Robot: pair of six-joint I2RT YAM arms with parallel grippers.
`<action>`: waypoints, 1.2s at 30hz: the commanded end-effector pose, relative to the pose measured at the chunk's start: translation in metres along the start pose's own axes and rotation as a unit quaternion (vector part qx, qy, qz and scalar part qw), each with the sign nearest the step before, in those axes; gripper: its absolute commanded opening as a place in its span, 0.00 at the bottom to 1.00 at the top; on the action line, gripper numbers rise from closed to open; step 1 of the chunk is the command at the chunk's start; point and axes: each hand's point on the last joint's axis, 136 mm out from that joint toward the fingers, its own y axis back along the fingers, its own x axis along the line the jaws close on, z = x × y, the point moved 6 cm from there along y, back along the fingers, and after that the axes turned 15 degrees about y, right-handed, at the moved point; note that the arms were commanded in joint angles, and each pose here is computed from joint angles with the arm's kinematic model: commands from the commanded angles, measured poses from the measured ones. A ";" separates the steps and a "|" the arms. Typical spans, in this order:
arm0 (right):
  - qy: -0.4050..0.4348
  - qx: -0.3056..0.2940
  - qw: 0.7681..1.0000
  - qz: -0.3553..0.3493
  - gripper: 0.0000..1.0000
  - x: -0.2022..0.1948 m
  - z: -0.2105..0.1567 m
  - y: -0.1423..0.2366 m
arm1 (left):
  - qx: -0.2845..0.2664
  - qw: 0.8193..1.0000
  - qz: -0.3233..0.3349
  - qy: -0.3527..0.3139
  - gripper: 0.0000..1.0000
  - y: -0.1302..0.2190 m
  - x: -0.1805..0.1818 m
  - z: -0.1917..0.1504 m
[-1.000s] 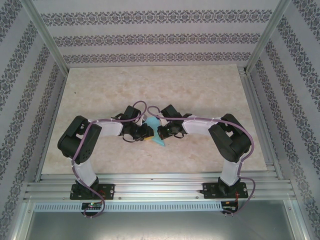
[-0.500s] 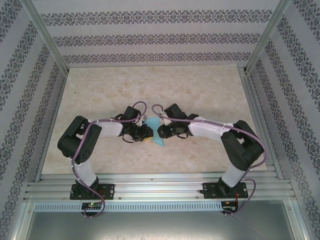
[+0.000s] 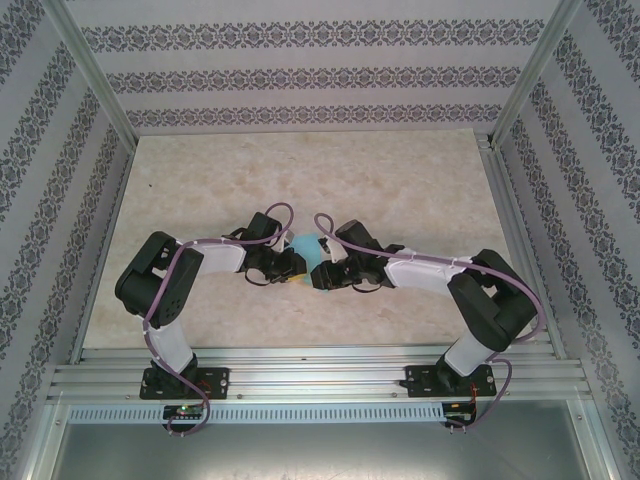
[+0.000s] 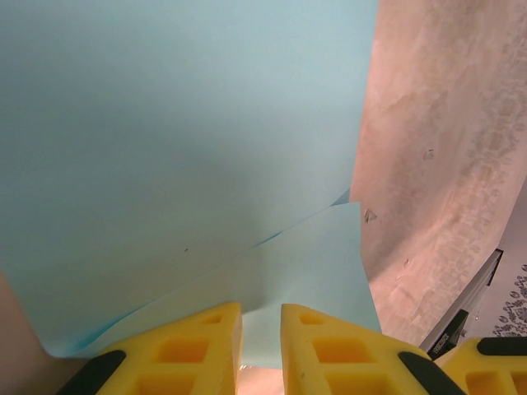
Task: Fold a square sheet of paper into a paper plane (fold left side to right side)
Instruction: Third fold the triangle at the center of the table.
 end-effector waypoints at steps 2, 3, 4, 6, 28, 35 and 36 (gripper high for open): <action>-0.008 -0.001 1.000 0.022 0.24 0.002 -0.001 -0.009 | -0.003 1.000 0.023 -0.008 0.21 -0.002 0.008 -0.005; -0.010 0.003 1.000 0.019 0.23 0.001 -0.003 -0.010 | -0.003 1.000 0.023 -0.008 0.21 -0.002 0.009 -0.005; -0.011 0.006 1.000 0.018 0.24 0.000 -0.004 -0.011 | -0.003 1.000 0.024 -0.008 0.21 -0.002 0.009 -0.005; -0.014 0.011 1.000 0.016 0.24 -0.003 -0.007 -0.013 | -0.004 1.000 0.023 -0.009 0.21 -0.002 0.008 -0.005; -0.030 0.055 0.998 0.006 0.23 -0.012 -0.031 -0.024 | -0.008 0.999 0.032 -0.011 0.20 -0.002 0.011 -0.004; -0.038 0.073 0.997 -0.008 0.20 -0.016 -0.040 -0.025 | -0.012 0.999 0.040 -0.011 0.20 -0.002 0.013 -0.003; -0.041 0.076 0.996 -0.012 0.19 -0.017 -0.041 -0.025 | -0.013 0.999 0.041 -0.011 0.20 -0.002 0.013 -0.003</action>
